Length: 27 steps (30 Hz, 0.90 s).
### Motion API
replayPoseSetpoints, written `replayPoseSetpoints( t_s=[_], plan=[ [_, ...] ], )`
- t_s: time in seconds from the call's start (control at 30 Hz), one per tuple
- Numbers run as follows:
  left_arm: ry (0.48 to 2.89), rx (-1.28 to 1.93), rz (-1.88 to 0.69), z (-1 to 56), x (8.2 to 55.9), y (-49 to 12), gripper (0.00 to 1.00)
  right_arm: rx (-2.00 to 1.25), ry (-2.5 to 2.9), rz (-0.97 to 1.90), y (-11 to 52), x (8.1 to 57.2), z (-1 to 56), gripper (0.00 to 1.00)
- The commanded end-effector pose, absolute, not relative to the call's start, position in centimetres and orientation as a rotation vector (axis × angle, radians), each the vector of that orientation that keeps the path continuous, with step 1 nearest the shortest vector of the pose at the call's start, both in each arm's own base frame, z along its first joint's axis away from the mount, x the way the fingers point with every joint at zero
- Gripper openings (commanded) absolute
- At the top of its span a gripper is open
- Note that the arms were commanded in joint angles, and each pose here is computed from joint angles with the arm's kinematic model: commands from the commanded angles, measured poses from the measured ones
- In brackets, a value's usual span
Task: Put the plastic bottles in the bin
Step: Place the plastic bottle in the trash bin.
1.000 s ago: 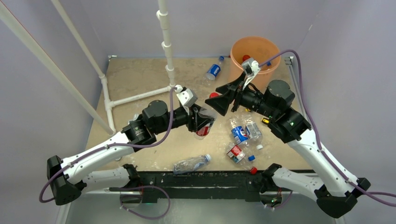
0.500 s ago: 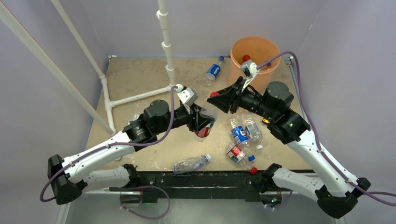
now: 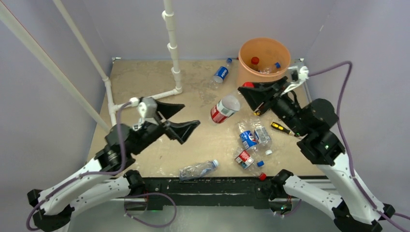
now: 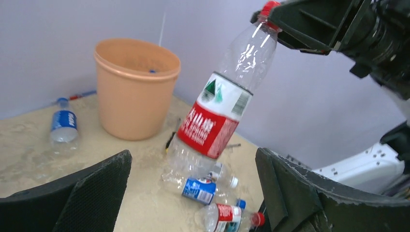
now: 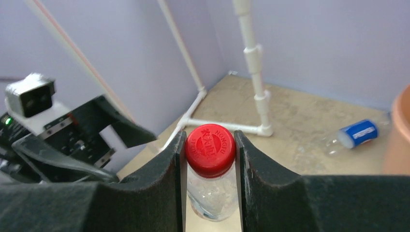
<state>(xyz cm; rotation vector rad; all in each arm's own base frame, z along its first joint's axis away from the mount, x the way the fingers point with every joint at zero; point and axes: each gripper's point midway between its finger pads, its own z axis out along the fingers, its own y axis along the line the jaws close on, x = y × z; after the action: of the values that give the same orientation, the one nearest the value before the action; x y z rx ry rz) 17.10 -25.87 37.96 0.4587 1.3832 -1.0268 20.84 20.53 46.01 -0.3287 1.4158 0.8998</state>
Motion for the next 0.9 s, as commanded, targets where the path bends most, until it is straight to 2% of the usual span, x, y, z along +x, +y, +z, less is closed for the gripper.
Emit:
replayPoseSetpoints(
  t_s=[0.0,0.23,0.4,0.67,0.87],
  plan=[
    [1.278,0.259,-0.996,40.4,16.7,-20.8,0.99,-0.089,1.205,0.733,14.9,21.7,53.0,0.00],
    [1.333,0.093,-0.901,38.4,17.1,-16.4,0.99,0.313,1.170,0.320,8.4,28.0,56.0,0.00],
    [1.426,0.010,-0.887,35.8,17.6,-15.7,0.99,0.411,1.136,0.137,7.3,31.8,57.2,0.00],
    [1.528,-0.203,-0.852,32.0,18.6,-13.8,0.97,0.521,1.154,-0.094,3.1,40.1,54.7,0.00],
    [1.506,-0.272,-0.871,31.4,18.1,-12.3,0.96,0.521,1.225,-0.212,-0.5,45.8,51.3,0.00]
  ],
)
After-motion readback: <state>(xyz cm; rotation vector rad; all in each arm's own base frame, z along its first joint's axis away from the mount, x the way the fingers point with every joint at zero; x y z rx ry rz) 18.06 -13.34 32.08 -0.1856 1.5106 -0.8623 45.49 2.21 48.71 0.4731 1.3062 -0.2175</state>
